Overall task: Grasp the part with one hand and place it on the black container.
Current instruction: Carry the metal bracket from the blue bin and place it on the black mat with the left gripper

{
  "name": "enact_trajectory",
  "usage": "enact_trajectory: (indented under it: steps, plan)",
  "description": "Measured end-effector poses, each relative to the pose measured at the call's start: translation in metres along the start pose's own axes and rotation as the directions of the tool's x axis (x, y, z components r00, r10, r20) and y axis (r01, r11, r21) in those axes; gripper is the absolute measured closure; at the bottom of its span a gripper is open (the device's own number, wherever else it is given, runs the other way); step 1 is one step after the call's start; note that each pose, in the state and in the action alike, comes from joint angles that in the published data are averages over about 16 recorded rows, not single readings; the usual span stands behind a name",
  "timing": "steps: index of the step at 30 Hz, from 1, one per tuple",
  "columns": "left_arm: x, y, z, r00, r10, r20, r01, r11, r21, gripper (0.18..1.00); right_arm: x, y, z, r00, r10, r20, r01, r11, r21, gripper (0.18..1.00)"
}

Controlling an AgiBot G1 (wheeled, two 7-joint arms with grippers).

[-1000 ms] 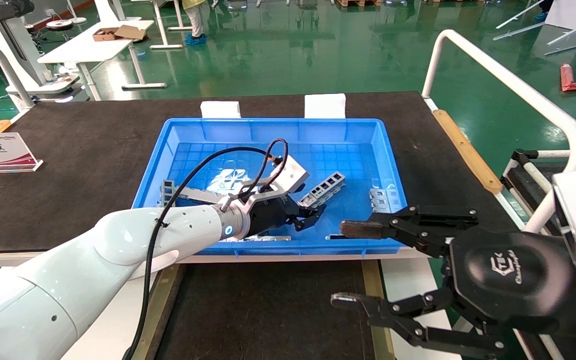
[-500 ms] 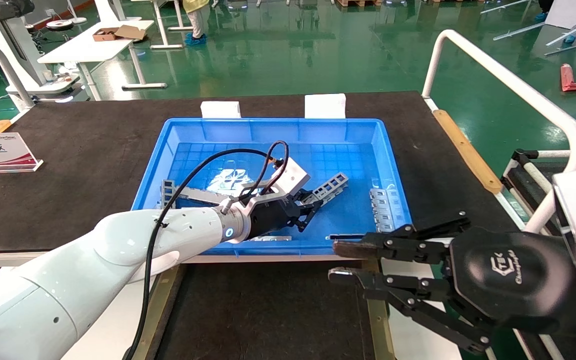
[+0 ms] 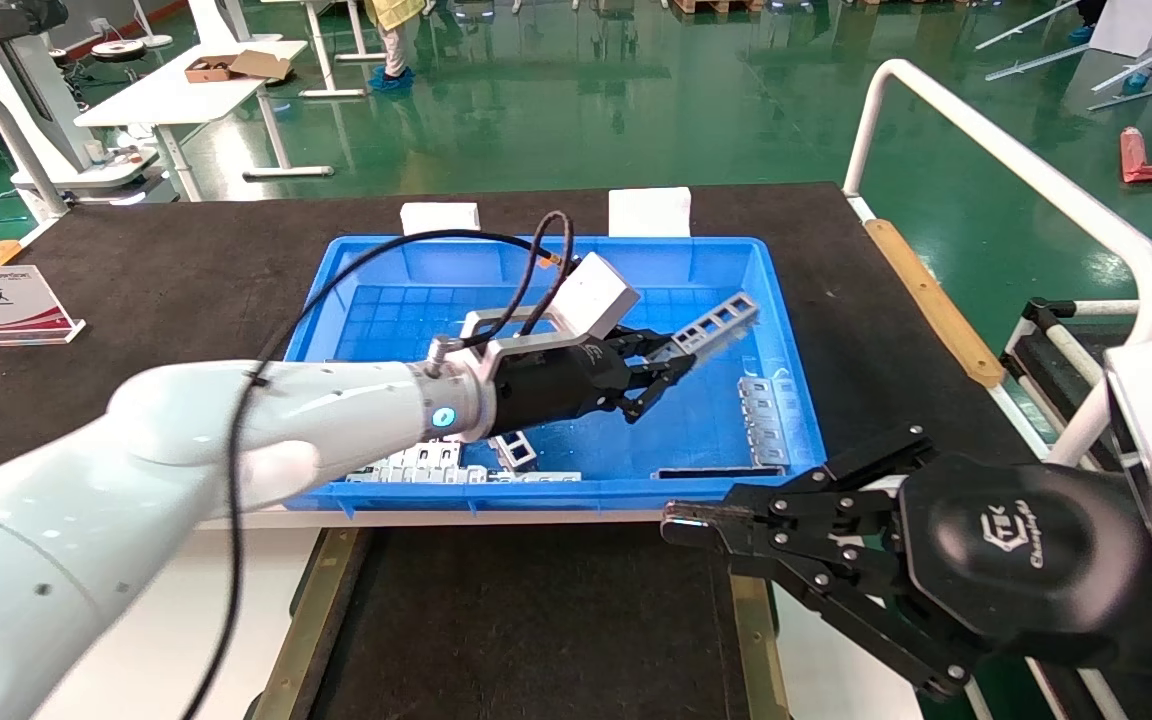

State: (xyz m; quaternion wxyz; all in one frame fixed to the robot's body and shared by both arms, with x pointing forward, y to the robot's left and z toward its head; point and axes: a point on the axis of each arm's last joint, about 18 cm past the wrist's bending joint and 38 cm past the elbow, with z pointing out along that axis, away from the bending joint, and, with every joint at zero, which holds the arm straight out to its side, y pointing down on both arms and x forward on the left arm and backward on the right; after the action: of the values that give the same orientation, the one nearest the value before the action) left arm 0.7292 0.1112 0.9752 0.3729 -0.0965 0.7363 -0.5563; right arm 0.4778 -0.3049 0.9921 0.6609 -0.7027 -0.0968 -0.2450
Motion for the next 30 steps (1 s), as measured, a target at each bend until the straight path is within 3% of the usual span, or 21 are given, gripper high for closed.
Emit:
enact_trajectory:
  steps: [16, 23, 30]
  plan:
    - [0.027, -0.004, -0.088, 0.971, 0.014, -0.238, 0.011, 0.994, 0.106, 0.863, 0.0, 0.0, 0.0, 1.0, 0.0, 0.0, 0.0, 1.0, 0.0, 0.988]
    - [0.055, 0.015, -0.122, 0.958, -0.016, -0.287, 0.041, 0.996, 0.081, 0.863, 0.0, 0.0, 0.0, 1.0, 0.0, 0.0, 0.0, 1.0, 0.0, 0.988]
    - [0.084, 0.053, -0.146, 0.95, -0.092, -0.297, 0.098, 0.995, 0.006, 0.863, 0.0, 0.0, 0.0, 1.0, 0.0, 0.0, 0.0, 1.0, 0.0, 0.988]
